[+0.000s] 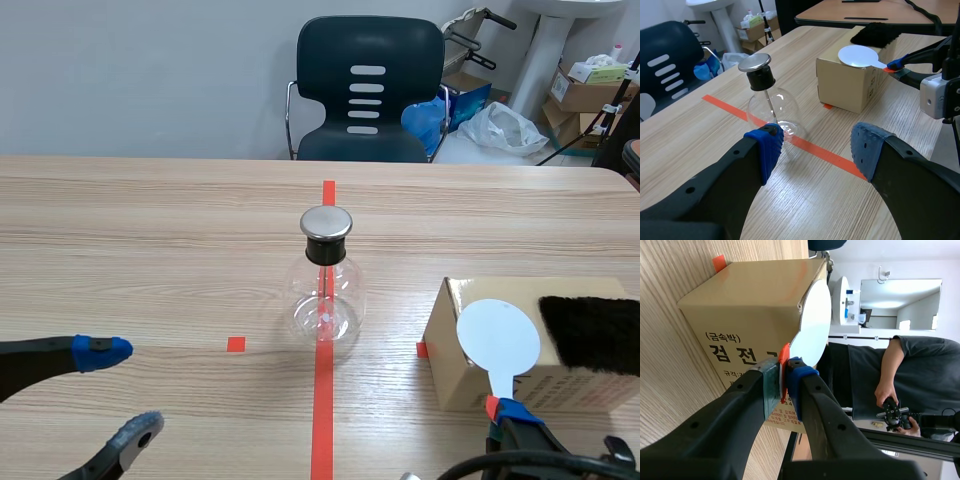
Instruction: Do the electroscope experiment
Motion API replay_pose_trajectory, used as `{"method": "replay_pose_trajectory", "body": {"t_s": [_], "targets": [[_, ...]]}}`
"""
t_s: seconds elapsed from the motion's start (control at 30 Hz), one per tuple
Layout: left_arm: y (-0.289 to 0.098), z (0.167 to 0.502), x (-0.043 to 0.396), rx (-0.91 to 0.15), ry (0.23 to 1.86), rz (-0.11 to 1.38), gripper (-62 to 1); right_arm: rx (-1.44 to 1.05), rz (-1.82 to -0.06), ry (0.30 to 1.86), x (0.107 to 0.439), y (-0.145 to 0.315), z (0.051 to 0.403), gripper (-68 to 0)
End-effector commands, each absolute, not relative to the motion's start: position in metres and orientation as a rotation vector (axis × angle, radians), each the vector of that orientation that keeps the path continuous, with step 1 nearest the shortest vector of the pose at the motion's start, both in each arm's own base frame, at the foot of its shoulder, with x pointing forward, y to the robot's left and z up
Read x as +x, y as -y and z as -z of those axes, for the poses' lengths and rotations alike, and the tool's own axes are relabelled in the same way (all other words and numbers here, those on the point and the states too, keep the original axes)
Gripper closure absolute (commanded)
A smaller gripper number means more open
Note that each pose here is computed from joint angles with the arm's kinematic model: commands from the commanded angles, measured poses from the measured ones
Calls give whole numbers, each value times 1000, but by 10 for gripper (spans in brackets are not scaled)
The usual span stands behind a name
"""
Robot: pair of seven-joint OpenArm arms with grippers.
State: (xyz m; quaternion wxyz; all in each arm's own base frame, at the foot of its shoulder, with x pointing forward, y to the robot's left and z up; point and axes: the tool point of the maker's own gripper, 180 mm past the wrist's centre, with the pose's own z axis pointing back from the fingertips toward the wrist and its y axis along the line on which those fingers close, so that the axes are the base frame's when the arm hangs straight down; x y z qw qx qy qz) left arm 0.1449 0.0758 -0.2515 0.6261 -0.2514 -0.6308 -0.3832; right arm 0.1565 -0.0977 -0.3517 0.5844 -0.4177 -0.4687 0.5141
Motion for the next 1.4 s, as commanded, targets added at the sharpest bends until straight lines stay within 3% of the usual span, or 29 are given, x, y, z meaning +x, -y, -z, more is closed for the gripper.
{"method": "replay_pose_trajectory", "body": {"t_s": [0.0,0.4,0.63,0.87,1.13,1.37], "targets": [[-71,243,144,-600,1477,860,-328,-1007,-1157,1137,161,102,339,-10],[-72,244,146,-591,1474,866,-322,-1008,-1161,1140,161,102,339,-10],[-75,252,163,-518,1439,904,-145,-1042,-1153,1164,166,104,326,-11],[-80,250,190,-446,1448,913,-71,-1139,-1073,1195,177,117,290,-11],[-90,265,219,-383,1438,883,-55,-1266,-964,1249,189,126,245,-11],[-94,297,233,-360,1390,886,-55,-1274,-859,1271,200,125,234,-11]]}}
